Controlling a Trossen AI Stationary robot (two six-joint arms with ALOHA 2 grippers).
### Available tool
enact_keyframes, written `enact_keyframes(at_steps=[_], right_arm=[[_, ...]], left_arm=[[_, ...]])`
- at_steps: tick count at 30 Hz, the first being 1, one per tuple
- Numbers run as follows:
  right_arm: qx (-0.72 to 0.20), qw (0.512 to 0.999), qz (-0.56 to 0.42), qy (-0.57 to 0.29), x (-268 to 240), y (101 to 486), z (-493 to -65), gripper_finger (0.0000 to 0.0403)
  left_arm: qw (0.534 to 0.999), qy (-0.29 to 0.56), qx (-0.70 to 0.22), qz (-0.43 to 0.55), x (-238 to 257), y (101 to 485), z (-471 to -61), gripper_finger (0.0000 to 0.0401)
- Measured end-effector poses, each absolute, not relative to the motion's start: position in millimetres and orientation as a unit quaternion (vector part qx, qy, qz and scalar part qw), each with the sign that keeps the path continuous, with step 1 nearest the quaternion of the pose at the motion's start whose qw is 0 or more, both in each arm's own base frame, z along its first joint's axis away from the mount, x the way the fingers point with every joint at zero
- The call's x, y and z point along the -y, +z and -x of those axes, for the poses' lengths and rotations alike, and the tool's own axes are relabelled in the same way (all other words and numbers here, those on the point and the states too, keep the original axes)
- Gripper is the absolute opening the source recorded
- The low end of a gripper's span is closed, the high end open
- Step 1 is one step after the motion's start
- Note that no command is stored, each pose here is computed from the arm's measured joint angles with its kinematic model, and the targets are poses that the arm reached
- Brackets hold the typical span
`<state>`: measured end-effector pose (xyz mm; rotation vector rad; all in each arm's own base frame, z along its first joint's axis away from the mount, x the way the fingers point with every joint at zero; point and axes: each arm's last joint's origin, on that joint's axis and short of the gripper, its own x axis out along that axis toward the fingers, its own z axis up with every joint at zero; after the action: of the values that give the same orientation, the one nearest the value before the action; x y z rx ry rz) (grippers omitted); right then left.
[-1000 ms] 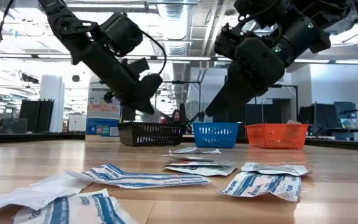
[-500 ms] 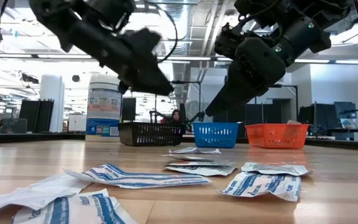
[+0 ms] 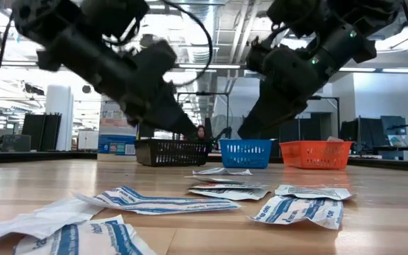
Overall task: Pick & Place First Aid Supplies
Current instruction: Put the blue bandage into the blue bin
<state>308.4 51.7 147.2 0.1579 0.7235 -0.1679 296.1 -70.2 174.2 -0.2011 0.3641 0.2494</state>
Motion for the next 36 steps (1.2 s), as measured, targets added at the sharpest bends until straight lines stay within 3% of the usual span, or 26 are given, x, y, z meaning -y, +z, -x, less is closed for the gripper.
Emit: enact_keyframes(at_steps=[14,31,36], right_arm=[[-0.377,0.913,-0.074,-0.133,-42.3,141.7,-303.7,0.0102],[-0.406,0.904,-0.036,-0.132,-46.2,100.2,-328.8,0.0102],[-0.420,0.897,-0.030,-0.133,-42.6,99.2,-327.3,0.0071]], left_arm=[[0.961,0.163,-0.181,0.132,57.5,124.3,-317.9,0.0104],[0.961,0.163,-0.181,0.131,57.9,122.1,-318.5,0.0104],[0.961,0.163,-0.182,0.130,57.7,122.0,-318.5,0.0104]])
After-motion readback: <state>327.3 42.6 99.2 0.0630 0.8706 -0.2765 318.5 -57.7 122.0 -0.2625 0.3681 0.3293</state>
